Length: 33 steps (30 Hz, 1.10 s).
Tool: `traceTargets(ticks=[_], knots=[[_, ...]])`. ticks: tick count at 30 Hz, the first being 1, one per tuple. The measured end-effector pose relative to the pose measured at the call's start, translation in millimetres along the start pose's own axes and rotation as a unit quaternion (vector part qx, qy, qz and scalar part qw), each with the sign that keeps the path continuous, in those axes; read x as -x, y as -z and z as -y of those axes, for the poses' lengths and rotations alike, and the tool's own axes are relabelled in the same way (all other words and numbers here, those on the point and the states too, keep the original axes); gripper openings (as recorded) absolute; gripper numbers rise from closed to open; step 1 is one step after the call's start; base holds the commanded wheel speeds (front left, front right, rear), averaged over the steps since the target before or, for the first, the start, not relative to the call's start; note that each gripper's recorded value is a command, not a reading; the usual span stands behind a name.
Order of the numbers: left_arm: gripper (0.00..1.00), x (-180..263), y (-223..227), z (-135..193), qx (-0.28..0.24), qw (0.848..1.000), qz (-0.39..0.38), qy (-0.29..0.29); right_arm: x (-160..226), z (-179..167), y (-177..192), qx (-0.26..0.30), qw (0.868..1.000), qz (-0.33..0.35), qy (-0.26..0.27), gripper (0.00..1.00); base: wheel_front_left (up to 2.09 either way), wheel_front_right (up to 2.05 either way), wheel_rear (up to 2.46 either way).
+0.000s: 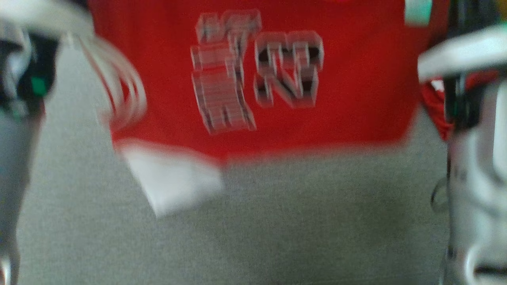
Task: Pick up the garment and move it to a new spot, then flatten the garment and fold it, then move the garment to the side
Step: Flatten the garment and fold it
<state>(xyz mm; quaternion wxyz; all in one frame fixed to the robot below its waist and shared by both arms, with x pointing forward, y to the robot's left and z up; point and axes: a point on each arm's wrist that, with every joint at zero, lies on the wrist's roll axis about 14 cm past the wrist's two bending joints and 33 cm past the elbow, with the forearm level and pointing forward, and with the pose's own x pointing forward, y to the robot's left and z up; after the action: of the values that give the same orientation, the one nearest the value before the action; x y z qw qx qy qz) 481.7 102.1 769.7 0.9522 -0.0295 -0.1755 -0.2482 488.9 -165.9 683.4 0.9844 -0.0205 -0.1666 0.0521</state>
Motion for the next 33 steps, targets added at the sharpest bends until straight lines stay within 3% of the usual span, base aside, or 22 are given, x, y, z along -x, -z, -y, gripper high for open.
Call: traceTargets(ticks=[7, 13, 20, 21, 25, 28, 33], knots=[[0.00, -75, 11, -43, -0.019, 0.998, 0.029, -0.044, -90, 8, 28, 0.060, 0.998, -0.005, -0.006, 0.00, 0.00, 0.00, 0.00], [0.00, -85, 68, -56, 0.012, 0.998, 0.005, -0.063, -127, -7, 79, 0.075, 0.996, -0.040, -0.026, 0.00, 0.00, 0.00, 0.00], [0.00, -52, 193, -73, 0.063, 0.990, -0.085, -0.090, -102, -22, 215, 0.045, 0.983, -0.173, -0.041, 0.00, 0.00, 0.00, 0.00], [0.00, -52, 193, -73, 0.063, 0.990, -0.085, -0.090, -102, -22, 215, 0.045, 0.983, -0.173, -0.041, 0.00, 0.00, 0.00, 0.00], [0.00, -8, 264, -72, 0.113, 0.976, -0.139, -0.120, -72, -36, 273, 0.025, 0.970, -0.236, -0.051, 0.00, 0.00, 0.00, 0.00], [0.00, 13, 289, -63, 0.137, 0.970, -0.156, -0.126, -55, -38, 293, 0.013, 0.964, -0.261, -0.049, 0.00, 0.00, 0.00, 0.00], [0.00, 39, 295, -39, 0.173, 0.966, -0.149, -0.117, -50, -35, 281, -0.014, 0.972, -0.232, -0.029, 0.00, 0.00, 0.00, 0.00]])
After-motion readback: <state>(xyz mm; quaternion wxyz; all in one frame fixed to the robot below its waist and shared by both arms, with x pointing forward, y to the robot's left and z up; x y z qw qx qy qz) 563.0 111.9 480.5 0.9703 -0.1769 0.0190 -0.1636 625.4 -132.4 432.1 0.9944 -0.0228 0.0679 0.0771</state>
